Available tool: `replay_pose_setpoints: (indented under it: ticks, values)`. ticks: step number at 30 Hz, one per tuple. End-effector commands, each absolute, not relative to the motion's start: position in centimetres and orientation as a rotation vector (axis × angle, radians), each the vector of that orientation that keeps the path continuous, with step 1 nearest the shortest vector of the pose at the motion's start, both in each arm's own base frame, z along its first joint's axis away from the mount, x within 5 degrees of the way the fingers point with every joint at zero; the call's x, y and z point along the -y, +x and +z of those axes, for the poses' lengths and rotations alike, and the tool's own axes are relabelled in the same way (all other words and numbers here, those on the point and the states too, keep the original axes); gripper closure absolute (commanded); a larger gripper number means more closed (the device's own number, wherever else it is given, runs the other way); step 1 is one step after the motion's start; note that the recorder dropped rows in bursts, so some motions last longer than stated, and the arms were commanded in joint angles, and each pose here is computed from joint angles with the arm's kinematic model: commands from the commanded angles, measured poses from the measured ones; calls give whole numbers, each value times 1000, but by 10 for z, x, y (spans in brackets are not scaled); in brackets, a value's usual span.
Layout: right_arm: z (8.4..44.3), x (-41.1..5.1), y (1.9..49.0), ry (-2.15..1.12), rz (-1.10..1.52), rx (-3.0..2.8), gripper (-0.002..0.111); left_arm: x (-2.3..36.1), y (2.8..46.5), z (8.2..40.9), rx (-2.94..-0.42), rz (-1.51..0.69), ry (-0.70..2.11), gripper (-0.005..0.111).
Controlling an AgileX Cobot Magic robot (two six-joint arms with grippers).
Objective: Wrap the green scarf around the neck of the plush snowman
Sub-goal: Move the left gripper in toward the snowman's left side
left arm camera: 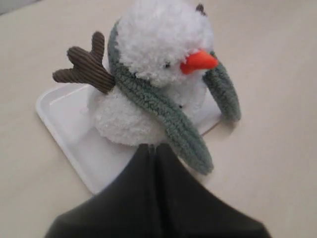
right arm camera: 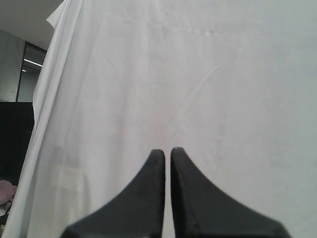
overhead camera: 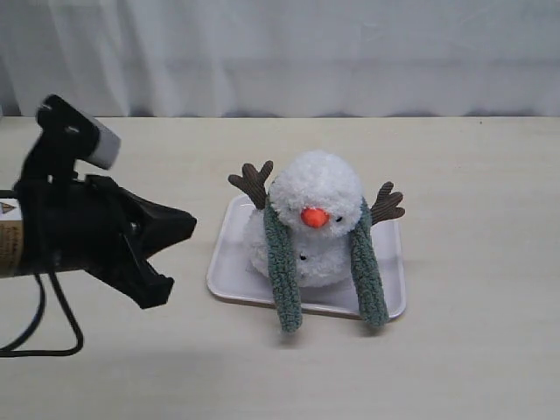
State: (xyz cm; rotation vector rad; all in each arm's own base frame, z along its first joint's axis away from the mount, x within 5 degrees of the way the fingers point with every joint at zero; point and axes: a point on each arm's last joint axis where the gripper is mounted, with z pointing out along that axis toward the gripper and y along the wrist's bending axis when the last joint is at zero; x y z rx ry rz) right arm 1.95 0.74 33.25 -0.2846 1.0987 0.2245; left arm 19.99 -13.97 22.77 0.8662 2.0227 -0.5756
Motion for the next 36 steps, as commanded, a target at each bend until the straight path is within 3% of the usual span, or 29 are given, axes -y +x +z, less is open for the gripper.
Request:
replay_pose_setpoints:
  ticks: [1, 14, 18, 27, 36]
  values:
    - [334, -7, 18, -278, 234, -1092, 104, 148, 220, 197, -2038, -537, 875, 107]
    - [334, -6, 18, -259, 256, -1090, 104, 178, 232, 118, -1940, -747, 1092, 107]
    - [334, -6, 18, -259, 256, -1090, 104, 186, 245, 106, -2053, -609, 1100, 107]
    - [334, -7, 18, -263, 257, -1095, 104, 179, 282, 116, -2219, -242, 1049, 107]
    - [333, -7, 18, -267, 254, -1099, 104, 187, 294, 99, -2246, -262, 1041, 107]
